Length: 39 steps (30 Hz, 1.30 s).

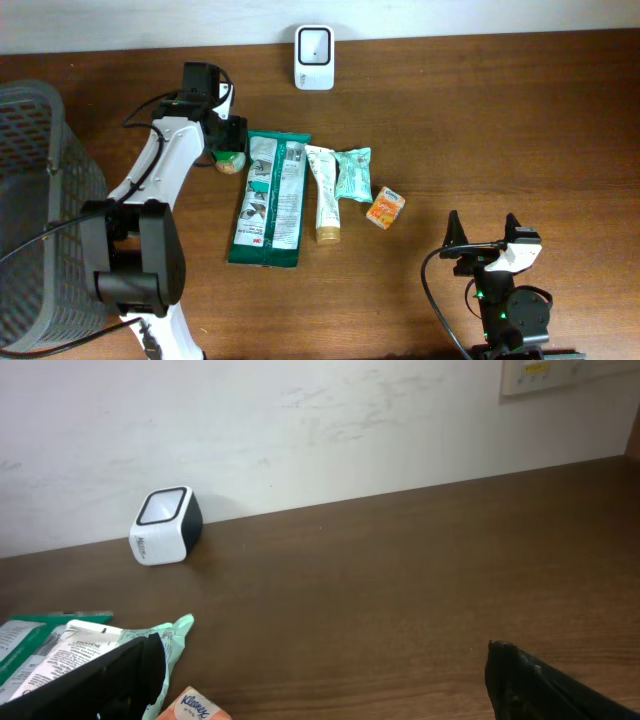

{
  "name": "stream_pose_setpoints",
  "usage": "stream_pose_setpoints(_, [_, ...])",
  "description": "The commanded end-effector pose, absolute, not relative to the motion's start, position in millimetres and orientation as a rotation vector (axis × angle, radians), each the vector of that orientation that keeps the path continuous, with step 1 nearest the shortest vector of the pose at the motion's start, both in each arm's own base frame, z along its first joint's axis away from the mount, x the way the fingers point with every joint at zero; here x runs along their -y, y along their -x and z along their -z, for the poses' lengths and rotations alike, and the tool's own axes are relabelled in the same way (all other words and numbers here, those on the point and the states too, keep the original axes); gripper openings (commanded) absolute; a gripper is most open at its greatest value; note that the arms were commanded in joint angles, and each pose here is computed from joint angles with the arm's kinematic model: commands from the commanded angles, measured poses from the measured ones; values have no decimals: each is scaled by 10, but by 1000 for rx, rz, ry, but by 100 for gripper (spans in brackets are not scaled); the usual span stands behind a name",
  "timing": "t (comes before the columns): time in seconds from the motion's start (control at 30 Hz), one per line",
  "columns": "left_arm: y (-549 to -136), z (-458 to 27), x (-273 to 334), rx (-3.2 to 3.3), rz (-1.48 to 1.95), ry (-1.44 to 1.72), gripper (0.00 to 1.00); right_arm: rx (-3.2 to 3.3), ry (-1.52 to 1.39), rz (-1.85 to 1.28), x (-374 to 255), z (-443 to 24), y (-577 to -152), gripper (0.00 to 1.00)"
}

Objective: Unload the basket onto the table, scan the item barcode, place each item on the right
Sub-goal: 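Grasp green-lidded jar in basket with left gripper, set it left of wipes, then move right gripper to orange Kleenex pack and grasp it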

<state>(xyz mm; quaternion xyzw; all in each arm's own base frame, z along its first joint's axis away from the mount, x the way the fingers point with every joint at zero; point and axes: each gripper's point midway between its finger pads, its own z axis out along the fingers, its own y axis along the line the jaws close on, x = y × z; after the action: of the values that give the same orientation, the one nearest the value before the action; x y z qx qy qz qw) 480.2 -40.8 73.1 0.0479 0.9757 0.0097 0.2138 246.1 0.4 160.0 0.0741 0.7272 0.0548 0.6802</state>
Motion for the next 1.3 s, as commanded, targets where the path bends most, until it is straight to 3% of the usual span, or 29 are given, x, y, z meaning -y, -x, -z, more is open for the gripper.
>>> stream_pose_setpoints(0.0, [-4863, -785, 401, -2687, -34, -134, 94, -1638, -167, -123, -8, -1568, -2461, 98])
stream_pose_setpoints(0.07, [-4856, -817, 453, -2686, 7, -143, 97, -1638, -167, -122, -8, -1568, -2461, 98])
stream_pose_setpoints(0.13, [-4897, -1142, 441, -2640, 8, -136, 97, -1638, -167, -123, -8, -1568, -2461, 98])
stream_pose_setpoints(0.2, [-4949, -2001, 448, -2491, 16, -128, 99, -1638, -167, -123, -8, -1568, -2461, 98])
stream_pose_setpoints(0.23, [-4931, -2194, 445, -2455, 18, -125, 99, -1638, -167, -123, -8, -1568, -2461, 98])
stream_pose_setpoints(0.4, [-4363, -3123, 156, -2326, -2, -55, 99, -1638, -167, -123, -8, -1568, -2461, 98])
stream_pose_setpoints(0.57, [-3750, -3310, -387, -2377, -62, 135, 99, -1638, -167, -123, -8, -1568, -2461, 98])
stream_pose_setpoints(0.77, [-3633, -3340, -1100, -2353, -88, 144, 99, -1638, -167, -123, -8, -1568, -2461, 98])
stream_pose_setpoints(1.13, [-3614, -3332, -1110, -2356, -64, 152, 99, -1637, -170, -127, -9, -1569, -2461, 98])
stream_pose_setpoints(1.27, [-3614, -3332, -1110, -2356, -64, 152, 99, -1605, 48, -357, -485, -1740, -2399, 98])
